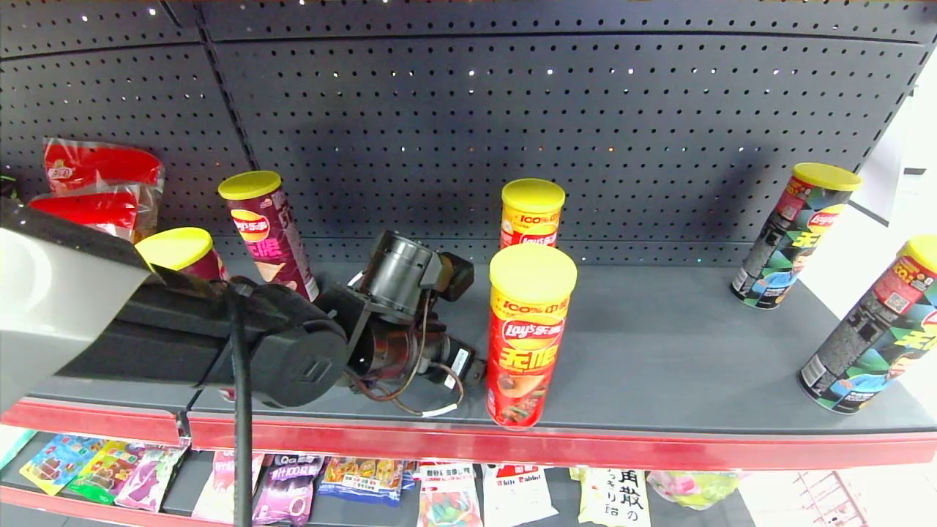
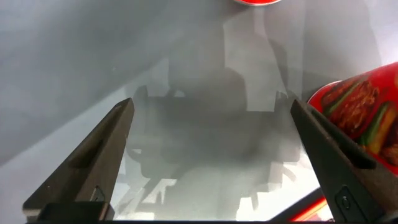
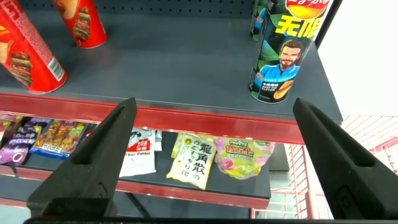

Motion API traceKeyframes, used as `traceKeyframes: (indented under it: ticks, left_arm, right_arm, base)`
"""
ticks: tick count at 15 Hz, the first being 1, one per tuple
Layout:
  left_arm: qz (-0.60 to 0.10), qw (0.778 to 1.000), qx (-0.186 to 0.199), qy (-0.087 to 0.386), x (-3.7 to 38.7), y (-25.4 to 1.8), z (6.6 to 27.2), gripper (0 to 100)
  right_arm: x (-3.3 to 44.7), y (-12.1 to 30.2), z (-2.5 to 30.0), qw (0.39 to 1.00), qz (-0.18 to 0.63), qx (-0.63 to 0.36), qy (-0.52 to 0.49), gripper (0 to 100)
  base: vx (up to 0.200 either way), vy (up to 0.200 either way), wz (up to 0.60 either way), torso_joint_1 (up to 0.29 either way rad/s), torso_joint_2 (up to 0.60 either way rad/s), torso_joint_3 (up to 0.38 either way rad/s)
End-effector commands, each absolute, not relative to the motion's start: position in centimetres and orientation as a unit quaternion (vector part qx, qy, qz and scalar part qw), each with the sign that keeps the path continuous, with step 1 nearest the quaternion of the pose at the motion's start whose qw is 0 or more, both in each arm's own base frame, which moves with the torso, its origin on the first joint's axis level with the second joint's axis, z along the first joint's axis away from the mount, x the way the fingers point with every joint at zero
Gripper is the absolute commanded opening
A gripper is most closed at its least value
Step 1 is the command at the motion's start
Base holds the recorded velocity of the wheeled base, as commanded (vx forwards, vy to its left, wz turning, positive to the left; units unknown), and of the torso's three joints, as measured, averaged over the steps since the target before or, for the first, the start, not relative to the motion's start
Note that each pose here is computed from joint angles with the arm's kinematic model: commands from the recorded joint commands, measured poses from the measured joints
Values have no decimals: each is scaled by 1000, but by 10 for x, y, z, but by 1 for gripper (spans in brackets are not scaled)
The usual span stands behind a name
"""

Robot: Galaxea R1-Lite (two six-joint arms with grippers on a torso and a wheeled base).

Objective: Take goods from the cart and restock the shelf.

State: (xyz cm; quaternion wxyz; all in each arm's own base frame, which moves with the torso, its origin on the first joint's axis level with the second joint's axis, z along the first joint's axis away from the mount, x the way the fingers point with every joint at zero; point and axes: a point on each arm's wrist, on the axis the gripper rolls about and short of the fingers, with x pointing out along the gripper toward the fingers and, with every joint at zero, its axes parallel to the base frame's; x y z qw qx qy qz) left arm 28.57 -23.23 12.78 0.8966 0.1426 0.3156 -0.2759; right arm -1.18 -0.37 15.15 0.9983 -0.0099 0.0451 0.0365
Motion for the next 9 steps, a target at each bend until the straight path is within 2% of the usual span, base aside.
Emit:
traceKeyframes:
  ticks: [1,7,8,9]
  left_arm:
    - [-278,897,142,312,287,-235,129,100]
    - [-273,896,142,319,282,-226,128,100]
    - [-267,901,135,313,275,-211,140,100]
    - [-267,904,131,307,271,-207,145,100]
  right_arm:
    - [-11,-4,152,998,37,-10,46,100]
    - [-11,-4,151,998,37,-10,48,100]
    - [-11,-4,148,998,37,-11,53,100]
    - [-11,-4,146,998,39,-12,54,100]
  base:
    - [0,0,0,0,0,0]
    - [0,0,0,0,0,0]
    - [0,0,0,0,0,0]
    - [0,0,0,0,0,0]
